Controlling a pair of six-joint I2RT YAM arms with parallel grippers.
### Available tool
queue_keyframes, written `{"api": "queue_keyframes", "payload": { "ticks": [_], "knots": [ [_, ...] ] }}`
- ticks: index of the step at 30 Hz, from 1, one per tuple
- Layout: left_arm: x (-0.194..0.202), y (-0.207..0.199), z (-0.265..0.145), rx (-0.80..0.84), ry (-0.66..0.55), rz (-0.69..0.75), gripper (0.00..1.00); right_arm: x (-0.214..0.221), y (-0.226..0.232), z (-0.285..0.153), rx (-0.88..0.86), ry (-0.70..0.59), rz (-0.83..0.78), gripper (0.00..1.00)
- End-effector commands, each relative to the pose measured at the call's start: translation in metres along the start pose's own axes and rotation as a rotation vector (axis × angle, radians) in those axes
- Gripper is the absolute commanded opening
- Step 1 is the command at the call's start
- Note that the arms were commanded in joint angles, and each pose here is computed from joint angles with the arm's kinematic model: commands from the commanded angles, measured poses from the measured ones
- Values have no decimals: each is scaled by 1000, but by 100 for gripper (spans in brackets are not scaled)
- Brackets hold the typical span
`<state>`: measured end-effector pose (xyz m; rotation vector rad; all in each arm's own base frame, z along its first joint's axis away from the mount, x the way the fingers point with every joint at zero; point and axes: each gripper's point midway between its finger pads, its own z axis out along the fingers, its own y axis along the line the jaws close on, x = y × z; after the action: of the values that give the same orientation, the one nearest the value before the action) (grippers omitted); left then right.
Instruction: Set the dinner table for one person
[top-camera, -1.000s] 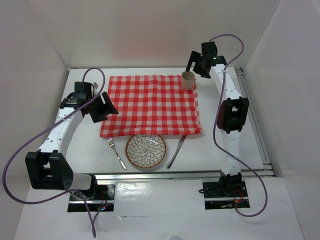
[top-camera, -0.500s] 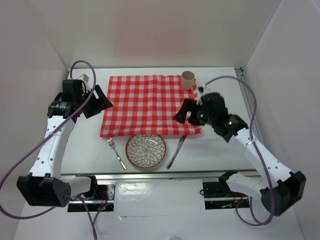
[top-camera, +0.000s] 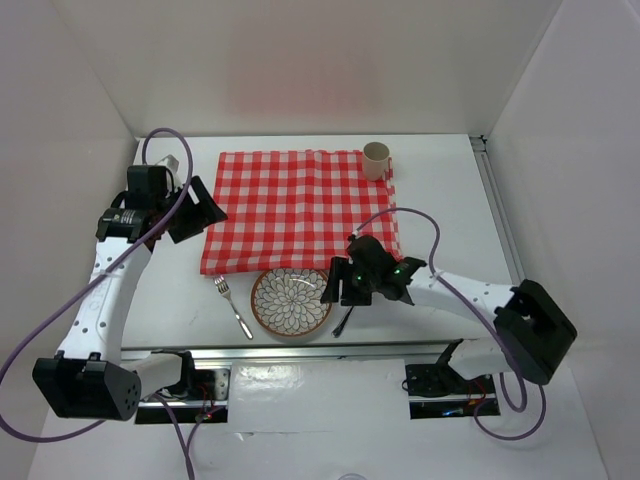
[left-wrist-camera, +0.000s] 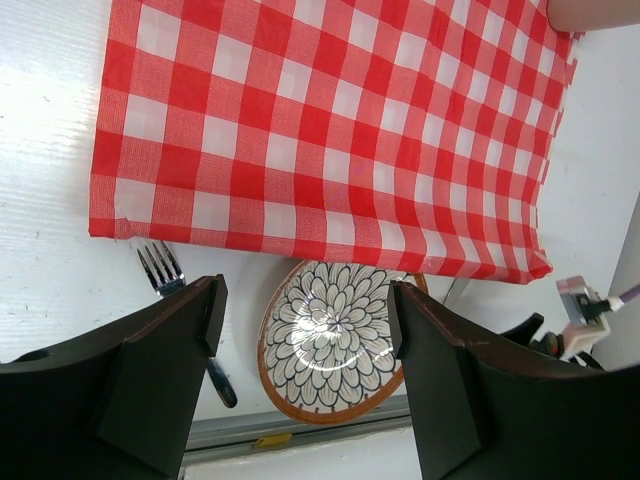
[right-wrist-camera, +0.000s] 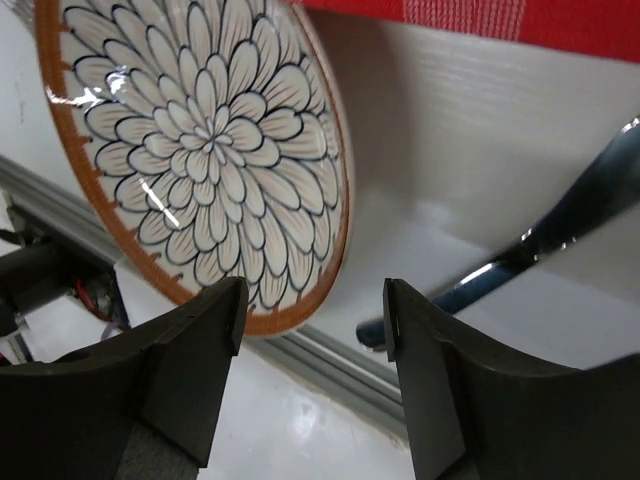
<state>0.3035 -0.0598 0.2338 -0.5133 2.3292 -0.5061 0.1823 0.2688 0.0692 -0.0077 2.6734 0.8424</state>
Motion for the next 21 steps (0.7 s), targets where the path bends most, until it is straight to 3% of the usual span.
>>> {"api": "queue_keyframes", "payload": {
  "ticks": [1, 4, 12, 16, 17, 20, 21],
  "knots": [
    [-6, -7, -6, 29, -31, 19, 83, -27, 19, 15, -41, -89, 4, 67],
    [-6, -7, -6, 29, -31, 19, 83, -29, 14, 29, -16, -84, -3, 67],
    [-3, -4, -2, 19, -14, 24, 83, -21, 10, 49, -28, -42, -10, 55],
    [-2, -3, 1, 14, -7, 22, 82, -18, 8, 54, -26, -25, 1, 42],
    [-2, -3, 1, 14, -7, 22, 82, -18, 8, 54, -26, -25, 1, 31],
    [1, -1, 3, 10, 1, 21, 82, -16, 8, 50, -20, -20, 13, 15],
    [1, -1, 3, 10, 1, 21, 82, -15, 7, 48, -17, -17, 14, 4]
  ]
}}
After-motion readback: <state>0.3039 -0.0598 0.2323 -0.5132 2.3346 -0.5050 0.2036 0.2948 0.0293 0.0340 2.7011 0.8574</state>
